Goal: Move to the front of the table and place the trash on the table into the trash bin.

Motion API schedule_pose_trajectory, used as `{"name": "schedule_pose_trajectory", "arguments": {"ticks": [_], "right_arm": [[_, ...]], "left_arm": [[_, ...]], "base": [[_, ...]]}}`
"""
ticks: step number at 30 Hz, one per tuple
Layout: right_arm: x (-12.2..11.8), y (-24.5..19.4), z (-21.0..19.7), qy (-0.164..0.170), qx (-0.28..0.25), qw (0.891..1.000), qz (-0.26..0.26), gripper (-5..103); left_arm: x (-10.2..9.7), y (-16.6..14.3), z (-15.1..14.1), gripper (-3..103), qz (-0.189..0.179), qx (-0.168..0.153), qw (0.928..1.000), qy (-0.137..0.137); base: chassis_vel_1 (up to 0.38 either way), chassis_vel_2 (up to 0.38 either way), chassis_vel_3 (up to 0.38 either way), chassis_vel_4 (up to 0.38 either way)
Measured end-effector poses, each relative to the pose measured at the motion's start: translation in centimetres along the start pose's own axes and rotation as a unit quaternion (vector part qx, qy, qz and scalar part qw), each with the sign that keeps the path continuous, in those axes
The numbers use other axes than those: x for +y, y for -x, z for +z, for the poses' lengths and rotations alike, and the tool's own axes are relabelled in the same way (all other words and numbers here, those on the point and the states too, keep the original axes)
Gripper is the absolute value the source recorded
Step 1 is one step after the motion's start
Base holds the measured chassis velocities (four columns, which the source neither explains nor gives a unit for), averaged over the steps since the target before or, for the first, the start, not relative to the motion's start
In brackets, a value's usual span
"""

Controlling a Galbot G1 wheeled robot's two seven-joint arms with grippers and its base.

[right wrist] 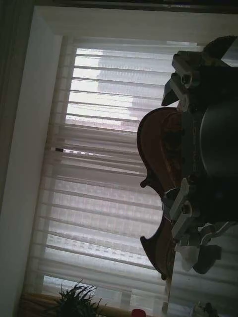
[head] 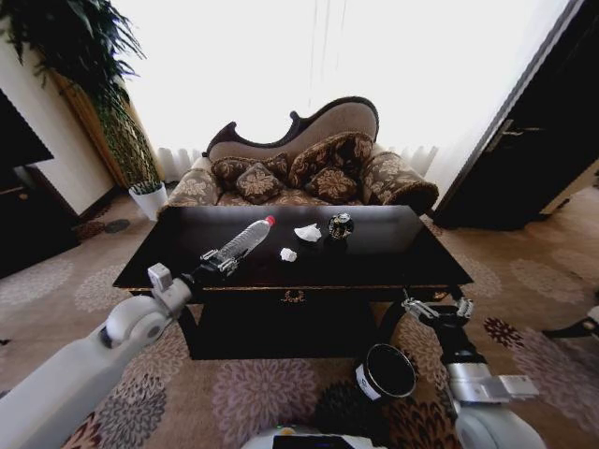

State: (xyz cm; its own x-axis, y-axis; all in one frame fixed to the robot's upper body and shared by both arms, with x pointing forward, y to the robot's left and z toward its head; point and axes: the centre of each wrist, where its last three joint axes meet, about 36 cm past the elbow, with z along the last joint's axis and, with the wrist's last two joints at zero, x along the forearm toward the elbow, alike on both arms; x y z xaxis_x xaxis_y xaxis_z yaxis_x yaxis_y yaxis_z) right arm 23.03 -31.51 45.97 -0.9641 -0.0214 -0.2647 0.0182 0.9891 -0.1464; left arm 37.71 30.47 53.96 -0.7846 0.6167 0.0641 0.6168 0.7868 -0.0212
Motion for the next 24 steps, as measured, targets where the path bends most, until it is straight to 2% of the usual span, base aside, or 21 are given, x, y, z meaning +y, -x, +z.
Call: {"name": "schedule_pose_trajectory", "arguments": {"ticks": [2, 3, 6, 7, 8, 11, 12, 13, 15, 16, 17, 18, 21, 22, 24], "right_arm": [[0.1, -0.1, 0.1, -0.024, -0.008, 1.000, -0.003, 100], [0.1, -0.1, 0.1, -0.024, -0.008, 1.000, -0.003, 100], [-0.3, 0.0, 0.2, -0.082, -0.035, 0.996, -0.009, 100], [-0.3, 0.0, 0.2, -0.082, -0.035, 0.996, -0.009, 100], [-0.5, 0.1, 0.2, -0.099, -0.044, 0.994, -0.010, 100], [-1.1, 0.2, 0.3, -0.181, -0.085, 0.980, -0.022, 100], [-1.1, 0.2, 0.3, -0.181, -0.085, 0.980, -0.022, 100], [-1.1, 0.3, 0.3, -0.195, -0.091, 0.976, -0.025, 100], [-1.1, 0.6, 0.4, -0.277, -0.128, 0.951, -0.047, 100], [-1.0, 0.7, 0.5, -0.295, -0.139, 0.944, -0.053, 100], [-1.0, 0.7, 0.5, -0.295, -0.139, 0.944, -0.053, 100], [-0.9, 0.8, 0.5, -0.310, -0.148, 0.937, -0.059, 100], [-0.3, 1.4, 0.9, -0.376, -0.190, 0.902, -0.094, 100], [-0.3, 1.4, 0.9, -0.376, -0.190, 0.902, -0.094, 100], [0.1, 1.9, 1.2, -0.411, -0.211, 0.880, -0.113, 100]], "left_arm": [[-1.6, -0.3, -0.3, 36, 0.014, 0.000, 0.9999, -0.009], [-1.6, -0.3, -0.3, 36, 0.014, 0.000, 0.9999, -0.009], [-3.7, -0.4, -1.2, 36, 0.042, -0.003, 0.9989, -0.023], [-3.7, -0.4, -1.2, 36, 0.042, -0.003, 0.9989, -0.023], [-4.2, -0.5, -1.5, 36, 0.048, -0.003, 0.9985, -0.027], [-6.2, -0.6, -2.6, 36, 0.078, -0.004, 0.9959, -0.046], [-6.2, -0.6, -2.6, 36, 0.078, -0.004, 0.9959, -0.046], [-6.5, -0.6, -2.6, 36, 0.083, -0.003, 0.9954, -0.049], [-7.8, -0.6, -2.6, 36, 0.102, 0.004, 0.9927, -0.064], [-8.1, -0.6, -2.6, 36, 0.106, 0.007, 0.9920, -0.068], [-8.1, -0.6, -2.6, 36, 0.106, 0.007, 0.9920, -0.068], [-8.4, -0.6, -2.5, 36, 0.110, 0.009, 0.9912, -0.072], [-9.4, -0.7, -2.7, 36, 0.127, 0.015, 0.9877, -0.090], [-9.4, -0.7, -2.7, 36, 0.127, 0.015, 0.9877, -0.090], [-10.2, -0.9, -2.9, 36, 0.142, 0.021, 0.9841, -0.105]], "base": [[0.000, 0.000, 0.000, 0.000], [0.000, 0.000, 0.000, 0.000], [0.000, 0.000, 0.000, 0.000], [0.000, 0.000, 0.000, 0.000], [0.000, 0.000, 0.000, 0.000], [0.000, 0.000, 0.000, 0.000], [0.000, 0.000, 0.000, 0.000], [0.000, 0.000, 0.000, 0.000], [0.000, 0.000, 0.000, 0.000], [0.000, 0.000, 0.000, 0.000], [0.000, 0.000, 0.000, 0.000], [0.000, 0.000, 0.000, 0.000], [0.000, 0.000, 0.000, 0.000], [0.000, 0.000, 0.000, 0.000], [0.000, 0.000, 0.000, 0.000]]}}
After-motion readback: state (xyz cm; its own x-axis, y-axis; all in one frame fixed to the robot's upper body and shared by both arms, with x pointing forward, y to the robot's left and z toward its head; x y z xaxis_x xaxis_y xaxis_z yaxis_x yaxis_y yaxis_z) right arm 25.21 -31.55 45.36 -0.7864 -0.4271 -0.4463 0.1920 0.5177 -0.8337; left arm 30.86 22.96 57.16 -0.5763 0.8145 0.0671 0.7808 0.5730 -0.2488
